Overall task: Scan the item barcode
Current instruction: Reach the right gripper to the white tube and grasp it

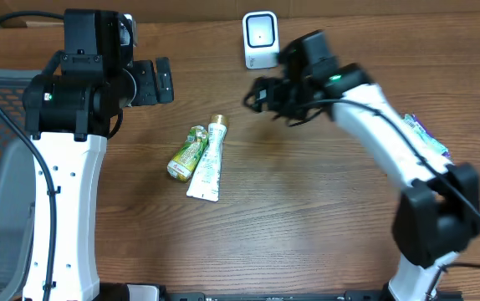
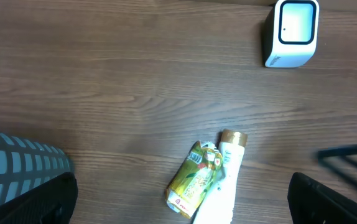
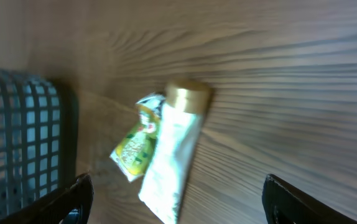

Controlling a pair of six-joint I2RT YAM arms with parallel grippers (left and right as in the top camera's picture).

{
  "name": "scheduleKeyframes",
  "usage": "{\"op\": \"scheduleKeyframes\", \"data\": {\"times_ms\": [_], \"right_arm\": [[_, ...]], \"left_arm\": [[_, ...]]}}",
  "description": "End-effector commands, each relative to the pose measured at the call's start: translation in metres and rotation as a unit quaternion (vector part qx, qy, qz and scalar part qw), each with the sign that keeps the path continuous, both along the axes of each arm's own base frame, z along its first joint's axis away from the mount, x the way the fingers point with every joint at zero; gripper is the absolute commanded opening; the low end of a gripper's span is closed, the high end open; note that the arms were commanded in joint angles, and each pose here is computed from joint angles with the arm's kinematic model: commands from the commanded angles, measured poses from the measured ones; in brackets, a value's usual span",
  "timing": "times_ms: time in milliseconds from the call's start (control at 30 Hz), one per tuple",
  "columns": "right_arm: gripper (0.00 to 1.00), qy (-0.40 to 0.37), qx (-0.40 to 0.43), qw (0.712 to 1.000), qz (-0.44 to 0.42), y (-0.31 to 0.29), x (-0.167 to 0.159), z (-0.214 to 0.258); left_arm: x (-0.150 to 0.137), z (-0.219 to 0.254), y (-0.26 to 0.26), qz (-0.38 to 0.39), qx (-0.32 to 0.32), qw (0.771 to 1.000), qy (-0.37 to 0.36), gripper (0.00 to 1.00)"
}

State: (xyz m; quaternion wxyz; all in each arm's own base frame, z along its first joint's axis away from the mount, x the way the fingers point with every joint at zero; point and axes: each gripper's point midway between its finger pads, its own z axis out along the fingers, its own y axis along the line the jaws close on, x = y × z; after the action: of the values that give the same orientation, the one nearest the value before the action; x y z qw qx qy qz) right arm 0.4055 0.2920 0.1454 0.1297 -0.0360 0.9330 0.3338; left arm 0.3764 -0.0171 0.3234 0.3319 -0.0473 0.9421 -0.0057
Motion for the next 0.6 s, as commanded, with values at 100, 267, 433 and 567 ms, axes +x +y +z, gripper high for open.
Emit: {"op": "scheduleKeyframes", "data": {"times_ms": [100,267,433,567], "right_arm": [[0.87,0.055,0.012,0.998,0.009,0.05,-0.014,-0.052],[0.82,0.074,0.005,0.997,0.012,0.06,-0.019,-0.077],[0.69,0.093,-0.004,0.996,0.017,0.064,-0.027,-0.094],[0.67,0.108,-0.009,0.994,0.029,0.071,-0.037,-0.107]], "left_arm": [[0.003,0.002,0.003,-0.002,0.009,1.0,-0.003,1.0],[0.003,0.002,0.003,-0.002,0.009,1.0,-0.003,1.0],[0.003,0.002,0.003,-0.002,0.009,1.0,-0.003,1.0],[0.003,0.002,0.003,-0.002,0.009,1.0,-0.003,1.0]]}}
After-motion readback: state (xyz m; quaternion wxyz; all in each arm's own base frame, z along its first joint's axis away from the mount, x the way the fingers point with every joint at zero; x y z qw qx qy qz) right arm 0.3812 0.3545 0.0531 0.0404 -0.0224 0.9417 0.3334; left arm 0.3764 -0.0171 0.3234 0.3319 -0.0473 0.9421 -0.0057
